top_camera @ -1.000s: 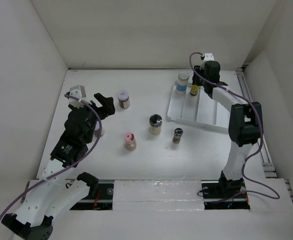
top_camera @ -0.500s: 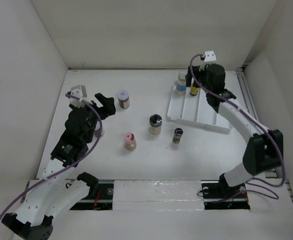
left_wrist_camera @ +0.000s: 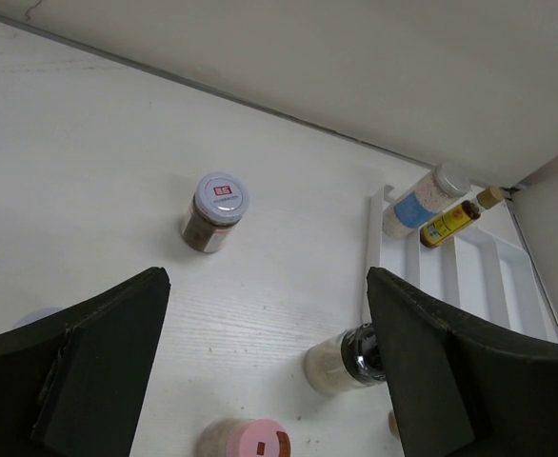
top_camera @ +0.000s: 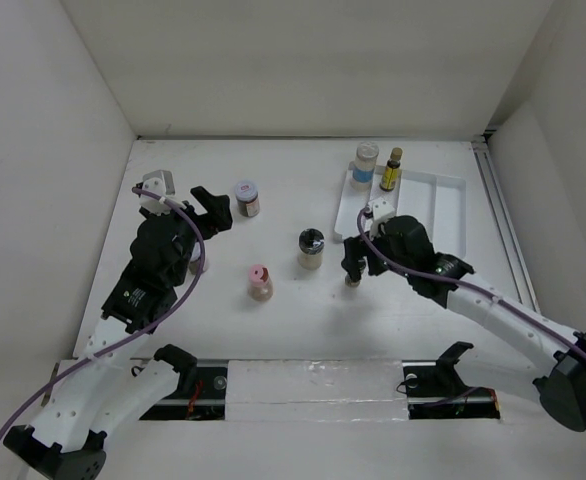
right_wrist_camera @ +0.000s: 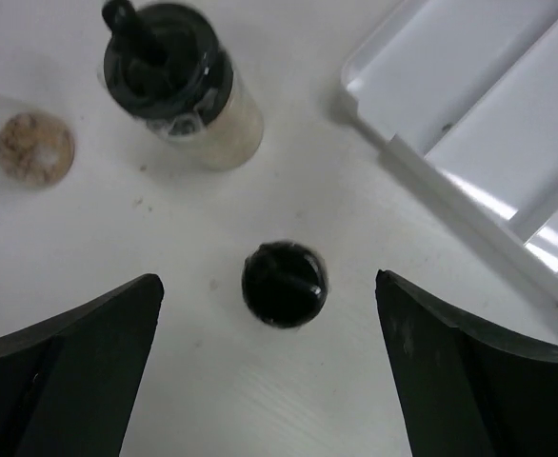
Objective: Organize the condiment bottles
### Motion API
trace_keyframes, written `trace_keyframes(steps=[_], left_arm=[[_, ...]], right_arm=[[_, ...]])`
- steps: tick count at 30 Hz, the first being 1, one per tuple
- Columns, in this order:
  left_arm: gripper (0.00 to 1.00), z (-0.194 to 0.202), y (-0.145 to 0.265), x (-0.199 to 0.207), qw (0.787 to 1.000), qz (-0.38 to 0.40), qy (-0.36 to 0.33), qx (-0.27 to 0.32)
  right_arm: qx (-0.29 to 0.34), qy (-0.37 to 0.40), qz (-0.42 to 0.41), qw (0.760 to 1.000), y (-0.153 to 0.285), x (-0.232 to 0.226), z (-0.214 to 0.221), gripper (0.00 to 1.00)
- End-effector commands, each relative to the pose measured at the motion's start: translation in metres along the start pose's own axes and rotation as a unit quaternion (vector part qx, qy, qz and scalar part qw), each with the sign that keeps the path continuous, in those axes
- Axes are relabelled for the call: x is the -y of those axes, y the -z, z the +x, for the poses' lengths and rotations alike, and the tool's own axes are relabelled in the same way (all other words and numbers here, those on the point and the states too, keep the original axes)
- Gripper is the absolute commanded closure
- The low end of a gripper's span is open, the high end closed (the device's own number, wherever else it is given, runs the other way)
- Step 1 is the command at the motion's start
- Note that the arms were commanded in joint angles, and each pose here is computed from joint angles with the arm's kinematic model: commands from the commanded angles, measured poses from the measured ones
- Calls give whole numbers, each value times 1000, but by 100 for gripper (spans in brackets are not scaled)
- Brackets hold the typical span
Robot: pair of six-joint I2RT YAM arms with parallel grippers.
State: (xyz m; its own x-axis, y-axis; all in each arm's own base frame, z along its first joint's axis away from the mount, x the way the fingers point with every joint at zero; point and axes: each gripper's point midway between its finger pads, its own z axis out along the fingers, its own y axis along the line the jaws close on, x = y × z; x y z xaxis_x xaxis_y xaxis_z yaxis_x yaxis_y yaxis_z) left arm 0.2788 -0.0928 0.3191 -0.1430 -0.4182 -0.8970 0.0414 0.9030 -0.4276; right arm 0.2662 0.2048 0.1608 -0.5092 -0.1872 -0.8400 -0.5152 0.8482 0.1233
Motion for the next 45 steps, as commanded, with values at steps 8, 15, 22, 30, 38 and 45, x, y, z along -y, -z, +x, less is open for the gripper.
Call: trace_keyframes(steps=[8,15,22,30,38,45], left_arm=[[19,-12,-1,4,1000,8,7,21],[19,-8,-1,3,1000,6,6,18],[19,-8,-2,8,1000,16,5,12],[19,-5,-4,7,1000,17,5,11],[19,-5,-3,9,1000,21,5,9],[19,-7,-1,9,1000,23,7,13]], right_arm=[[-64,-16,-8,998,-19,-13,40,11],[-30,-8,43,999,-40,2,26,44],[58,6,83,995,-22,13,-36,67],[100,7,143,985,-17,57,-84,69],[123,-33,208,970,-53,137,-120,69],[70,-59,228,969,-116,191,-97,69]])
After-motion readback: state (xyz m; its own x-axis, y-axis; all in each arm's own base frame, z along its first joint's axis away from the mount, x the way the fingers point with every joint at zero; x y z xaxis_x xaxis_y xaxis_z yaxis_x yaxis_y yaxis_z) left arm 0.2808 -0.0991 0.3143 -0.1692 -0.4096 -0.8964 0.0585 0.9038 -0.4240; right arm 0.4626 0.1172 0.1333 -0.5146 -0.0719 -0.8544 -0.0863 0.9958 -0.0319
